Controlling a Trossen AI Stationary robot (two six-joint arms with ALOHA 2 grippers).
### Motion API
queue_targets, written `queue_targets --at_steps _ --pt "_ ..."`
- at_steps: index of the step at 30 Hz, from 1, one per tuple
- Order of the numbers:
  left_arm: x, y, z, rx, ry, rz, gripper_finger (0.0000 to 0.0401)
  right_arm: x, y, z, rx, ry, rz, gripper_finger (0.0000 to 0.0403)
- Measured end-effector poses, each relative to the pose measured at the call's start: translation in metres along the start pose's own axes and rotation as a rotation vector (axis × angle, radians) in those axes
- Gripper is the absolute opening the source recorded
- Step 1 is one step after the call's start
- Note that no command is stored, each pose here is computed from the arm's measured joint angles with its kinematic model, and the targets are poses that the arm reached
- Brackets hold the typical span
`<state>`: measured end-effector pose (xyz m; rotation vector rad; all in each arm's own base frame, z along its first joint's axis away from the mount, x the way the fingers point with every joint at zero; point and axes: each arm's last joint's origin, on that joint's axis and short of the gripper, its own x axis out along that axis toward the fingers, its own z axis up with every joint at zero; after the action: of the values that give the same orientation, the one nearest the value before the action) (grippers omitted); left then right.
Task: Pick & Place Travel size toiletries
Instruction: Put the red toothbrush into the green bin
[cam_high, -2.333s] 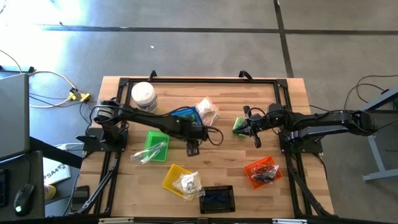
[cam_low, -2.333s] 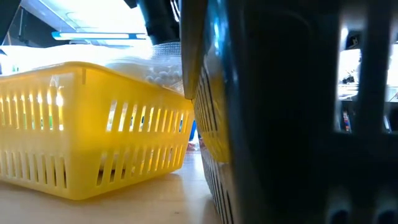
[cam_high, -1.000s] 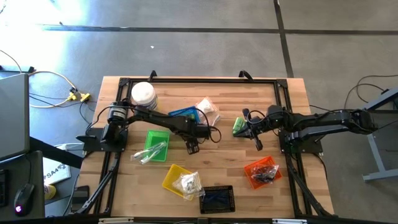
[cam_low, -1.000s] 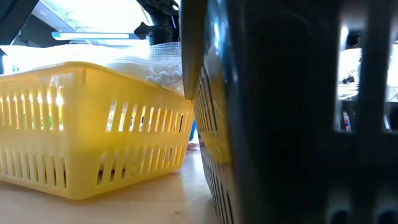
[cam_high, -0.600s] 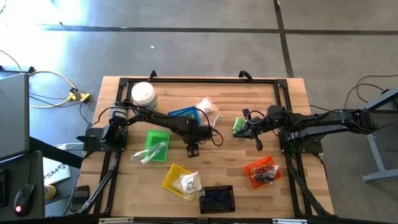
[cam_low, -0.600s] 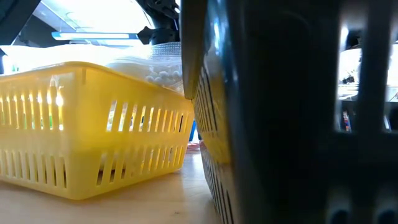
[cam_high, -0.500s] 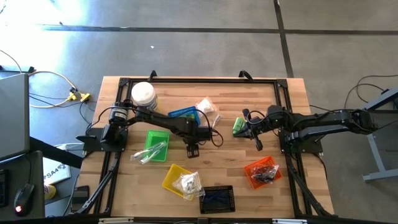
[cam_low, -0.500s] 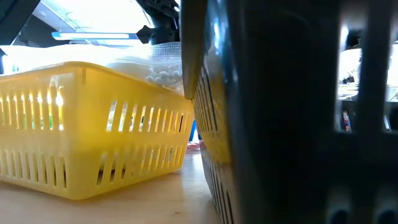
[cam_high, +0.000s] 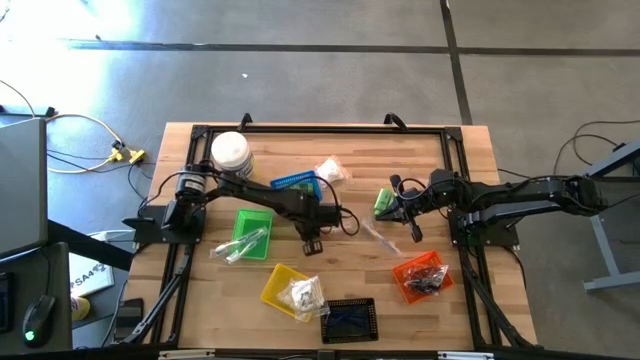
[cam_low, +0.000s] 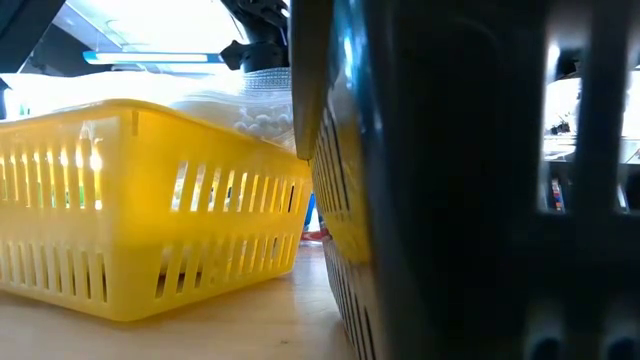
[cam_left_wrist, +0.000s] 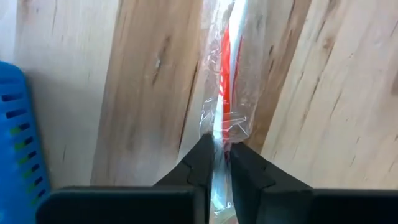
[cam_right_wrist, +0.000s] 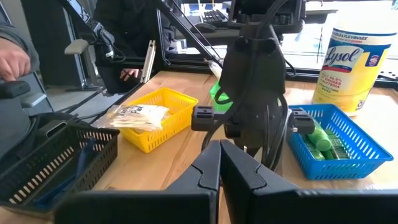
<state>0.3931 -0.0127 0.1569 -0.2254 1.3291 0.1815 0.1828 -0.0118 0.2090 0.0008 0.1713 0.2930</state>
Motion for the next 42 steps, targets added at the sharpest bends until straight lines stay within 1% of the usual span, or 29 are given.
queue_targets --at_steps 3,7,10,12,15,17,21,24,27,29,31,33,34,35,37,39,42 --pt "-0.003 0.000 0.002 -0.014 0.008 0.033 0.0038 0.000 0.000 0.000 -0.001 0.000 0.000 0.0002" --pt "-0.016 -0.004 0.004 0.019 -0.005 0.126 0.0013 0.000 0.000 0.000 -0.007 0.000 0.000 0.0002" --pt "-0.037 -0.009 0.009 0.044 -0.075 0.141 0.0015 0.000 0.000 0.000 -0.007 0.000 0.000 0.0002" --pt "-0.050 -0.012 0.010 0.065 -0.109 0.130 0.0018 0.000 0.000 0.000 -0.007 0.000 0.000 0.0002" --pt "-0.072 -0.015 0.007 0.094 -0.161 0.136 0.0014 0.000 0.000 0.000 -0.007 0.001 0.000 0.0002" --pt "-0.093 -0.015 0.003 0.094 -0.208 0.155 0.0012 0.000 0.000 0.000 -0.003 0.002 0.001 0.0002" --pt "-0.143 -0.008 -0.017 0.081 -0.280 0.261 0.0012 0.000 0.000 0.000 -0.002 0.002 0.004 0.0002" --pt "-0.183 -0.001 -0.039 0.048 -0.337 0.328 0.0012 0.000 0.000 0.000 -0.003 -0.003 0.004 0.0002" --pt "-0.214 0.008 -0.068 -0.046 -0.342 0.378 0.0012 0.000 0.000 0.001 -0.003 -0.007 0.005 0.0002" --pt "-0.229 0.016 -0.089 -0.159 -0.313 0.382 0.0012 0.000 0.000 0.001 0.002 -0.005 0.008 0.0002" --pt "-0.237 0.021 -0.106 -0.253 -0.253 0.399 0.0012 0.000 0.000 0.000 0.003 -0.002 0.008 0.0002" --pt "-0.241 0.022 -0.120 -0.306 -0.183 0.411 0.0012 0.000 0.000 0.000 0.004 0.000 0.008 0.0002" --pt "-0.241 0.020 -0.124 -0.324 -0.154 0.399 0.0012 0.000 0.000 0.000 0.003 0.000 0.009 0.0002" --pt "-0.238 0.018 -0.125 -0.329 -0.138 0.360 0.0012 0.000 0.000 0.000 0.003 0.000 0.008 0.0002" --pt "-0.232 0.013 -0.130 -0.327 -0.076 0.289 0.0012 0.000 0.000 0.000 0.002 0.000 0.008 0.0002" --pt "-0.222 0.010 -0.136 -0.333 -0.004 0.272 0.0012 0.000 0.000 0.000 0.002 0.000 0.008 0.0002" --pt "-0.196 0.009 -0.146 -0.368 0.148 0.250 0.0012 0.000 0.000 0.000 0.001 -0.001 0.008 0.0002"
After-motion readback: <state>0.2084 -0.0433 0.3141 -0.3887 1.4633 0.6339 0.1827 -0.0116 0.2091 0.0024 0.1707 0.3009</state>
